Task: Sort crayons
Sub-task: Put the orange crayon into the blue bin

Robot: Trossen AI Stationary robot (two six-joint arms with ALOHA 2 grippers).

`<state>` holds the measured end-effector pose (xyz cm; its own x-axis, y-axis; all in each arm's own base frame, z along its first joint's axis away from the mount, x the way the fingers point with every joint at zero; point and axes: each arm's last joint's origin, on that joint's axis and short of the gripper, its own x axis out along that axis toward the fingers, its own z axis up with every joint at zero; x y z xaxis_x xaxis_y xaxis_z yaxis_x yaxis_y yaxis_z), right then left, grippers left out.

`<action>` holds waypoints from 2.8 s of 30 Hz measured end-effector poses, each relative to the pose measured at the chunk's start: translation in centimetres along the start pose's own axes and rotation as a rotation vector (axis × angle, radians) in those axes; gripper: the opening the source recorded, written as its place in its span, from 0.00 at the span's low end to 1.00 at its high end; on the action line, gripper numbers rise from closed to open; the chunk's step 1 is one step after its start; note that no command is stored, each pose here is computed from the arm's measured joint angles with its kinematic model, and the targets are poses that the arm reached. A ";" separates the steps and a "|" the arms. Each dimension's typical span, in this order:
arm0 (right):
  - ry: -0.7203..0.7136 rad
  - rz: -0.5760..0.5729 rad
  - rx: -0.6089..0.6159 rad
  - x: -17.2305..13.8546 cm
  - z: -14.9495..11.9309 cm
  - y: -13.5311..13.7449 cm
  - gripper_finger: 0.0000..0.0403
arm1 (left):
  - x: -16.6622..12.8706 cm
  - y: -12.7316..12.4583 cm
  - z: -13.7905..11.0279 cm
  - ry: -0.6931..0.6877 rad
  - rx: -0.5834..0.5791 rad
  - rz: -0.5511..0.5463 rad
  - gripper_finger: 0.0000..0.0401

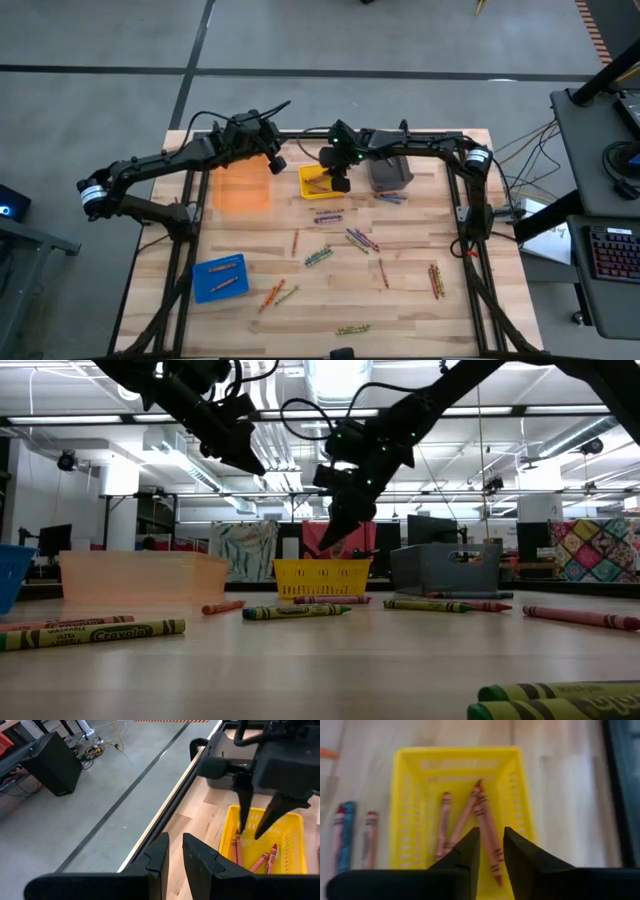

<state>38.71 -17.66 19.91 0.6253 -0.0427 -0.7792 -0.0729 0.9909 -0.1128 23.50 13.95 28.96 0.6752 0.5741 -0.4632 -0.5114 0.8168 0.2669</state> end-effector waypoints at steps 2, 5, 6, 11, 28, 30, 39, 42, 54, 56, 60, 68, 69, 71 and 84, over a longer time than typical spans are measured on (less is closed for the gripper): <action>0.029 0.025 -0.001 0.3 0.3 0.3 0.13 | 0.0 0.0 0.0 0.000 0.000 0.000 0.09; 0.037 0.036 -0.006 1.0 0.7 0.4 0.05 | 0.0 0.0 0.0 0.000 0.000 0.000 0.09; 0.047 0.029 -0.006 1.3 0.6 0.4 0.04 | 0.0 0.0 0.0 0.000 0.000 0.000 0.09; 0.056 -0.012 -0.024 2.0 1.0 0.3 0.02 | 0.0 0.0 0.0 -0.001 0.000 0.000 0.09; -0.069 0.147 -0.047 -0.5 2.0 1.2 0.02 | -0.1 -0.2 1.2 -0.120 -0.140 0.005 0.09; -0.101 0.133 -0.069 -0.8 2.1 1.4 0.02 | -0.2 -0.5 1.4 -0.135 -0.155 -0.005 0.09; -0.131 0.099 -0.054 -4.2 1.1 3.2 0.02 | -1.0 -3.0 1.0 -0.055 -0.235 -0.104 0.09; -0.105 0.030 -0.038 -5.4 0.5 4.1 0.02 | -1.6 -4.2 0.7 -0.005 -0.283 -0.148 0.09; -0.121 -0.012 0.042 -10.8 -1.8 9.3 0.02 | -4.3 -10.6 -1.4 0.329 -0.577 -0.343 0.09; -0.133 -0.008 0.055 -11.5 -2.1 10.0 0.02 | -5.1 -11.8 -1.4 0.356 -0.621 -0.375 0.09; -0.141 0.013 0.082 -12.4 -2.7 11.2 0.02 | -6.0 -14.2 -1.8 0.405 -0.692 -0.406 0.09; -0.070 0.083 0.100 -12.8 -3.3 13.7 0.02 | -6.0 -17.9 -3.1 0.518 -0.835 -0.358 0.09; -0.057 0.094 0.092 -12.8 -3.3 14.0 0.02 | -6.0 -18.2 -3.1 0.532 -0.837 -0.362 0.09; -0.025 0.113 0.082 -12.8 -3.5 14.7 0.02 | -5.9 -18.9 -3.2 0.548 -0.835 -0.363 0.09; 0.041 0.106 0.078 -12.7 -3.6 17.3 0.02 | -3.3 -21.0 -6.1 0.651 -0.782 -0.183 0.09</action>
<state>26.73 -0.40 25.68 0.5853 0.0591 -0.8087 -0.0752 0.9970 0.0184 28.78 -5.42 19.70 0.4779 0.1130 -0.8711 -0.7895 0.4900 -0.3696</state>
